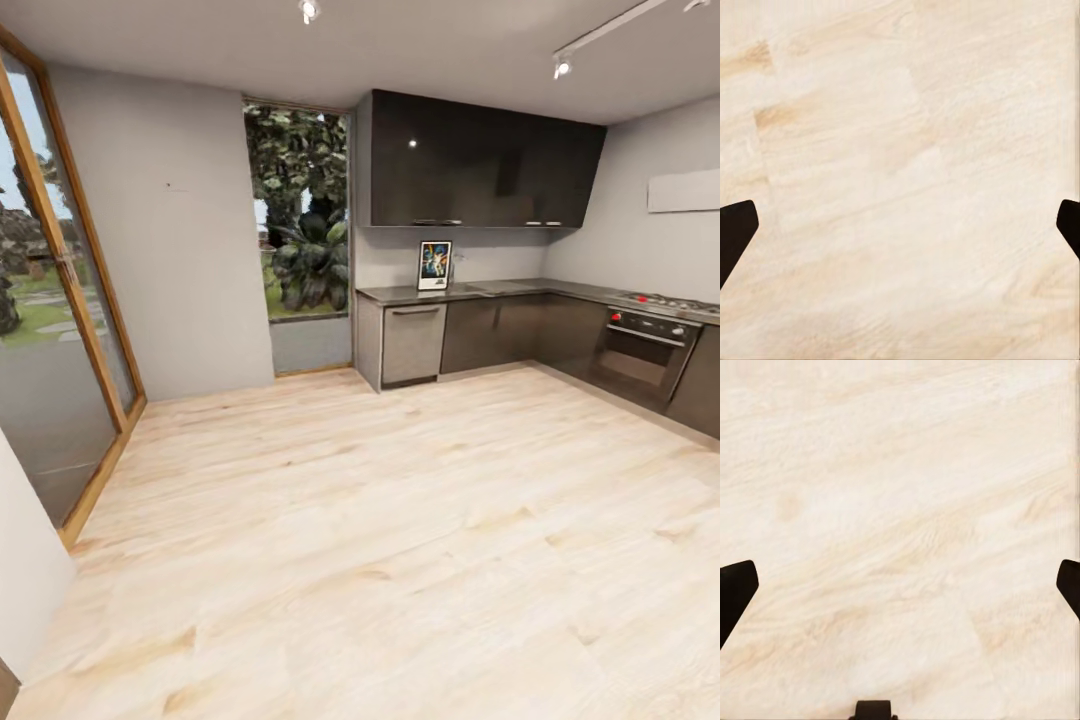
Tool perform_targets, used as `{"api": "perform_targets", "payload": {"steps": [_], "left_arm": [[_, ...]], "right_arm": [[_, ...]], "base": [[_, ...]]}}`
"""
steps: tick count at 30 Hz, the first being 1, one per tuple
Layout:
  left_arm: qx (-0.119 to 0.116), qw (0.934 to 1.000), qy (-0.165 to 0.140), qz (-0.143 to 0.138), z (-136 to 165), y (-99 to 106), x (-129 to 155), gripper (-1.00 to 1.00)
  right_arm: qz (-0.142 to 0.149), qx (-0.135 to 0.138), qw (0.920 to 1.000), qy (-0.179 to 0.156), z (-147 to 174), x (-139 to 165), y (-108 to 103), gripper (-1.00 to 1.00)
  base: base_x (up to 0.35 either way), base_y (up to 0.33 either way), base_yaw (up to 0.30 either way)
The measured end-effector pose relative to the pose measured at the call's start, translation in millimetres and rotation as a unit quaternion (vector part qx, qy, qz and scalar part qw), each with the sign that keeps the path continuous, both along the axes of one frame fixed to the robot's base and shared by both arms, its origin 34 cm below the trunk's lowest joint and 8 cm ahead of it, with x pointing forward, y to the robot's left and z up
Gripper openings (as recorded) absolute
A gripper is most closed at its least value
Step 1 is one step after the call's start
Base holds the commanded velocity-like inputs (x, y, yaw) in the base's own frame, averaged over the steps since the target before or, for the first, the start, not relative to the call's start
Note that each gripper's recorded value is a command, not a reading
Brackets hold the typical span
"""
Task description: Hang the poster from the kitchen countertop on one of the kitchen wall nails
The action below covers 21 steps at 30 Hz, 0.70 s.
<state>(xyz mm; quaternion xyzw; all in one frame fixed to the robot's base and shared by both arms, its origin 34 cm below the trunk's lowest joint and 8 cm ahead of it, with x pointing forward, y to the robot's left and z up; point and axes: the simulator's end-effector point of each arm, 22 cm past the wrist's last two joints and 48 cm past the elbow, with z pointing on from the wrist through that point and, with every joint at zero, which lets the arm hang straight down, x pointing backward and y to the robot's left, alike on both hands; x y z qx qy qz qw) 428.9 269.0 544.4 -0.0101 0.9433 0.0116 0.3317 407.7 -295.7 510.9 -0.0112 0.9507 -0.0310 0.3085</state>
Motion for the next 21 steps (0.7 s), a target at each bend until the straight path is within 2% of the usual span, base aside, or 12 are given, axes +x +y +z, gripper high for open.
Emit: {"api": "perform_targets", "payload": {"steps": [21], "left_arm": [[0.001,1.0000,-0.001,0.000,0.2,1.0,0.2,1.00]], "right_arm": [[0.000,0.000,0.9999,0.015,-7.6,-12.8,-0.1,1.00]], "base": [[0.303,-0.159,0.000]]}}
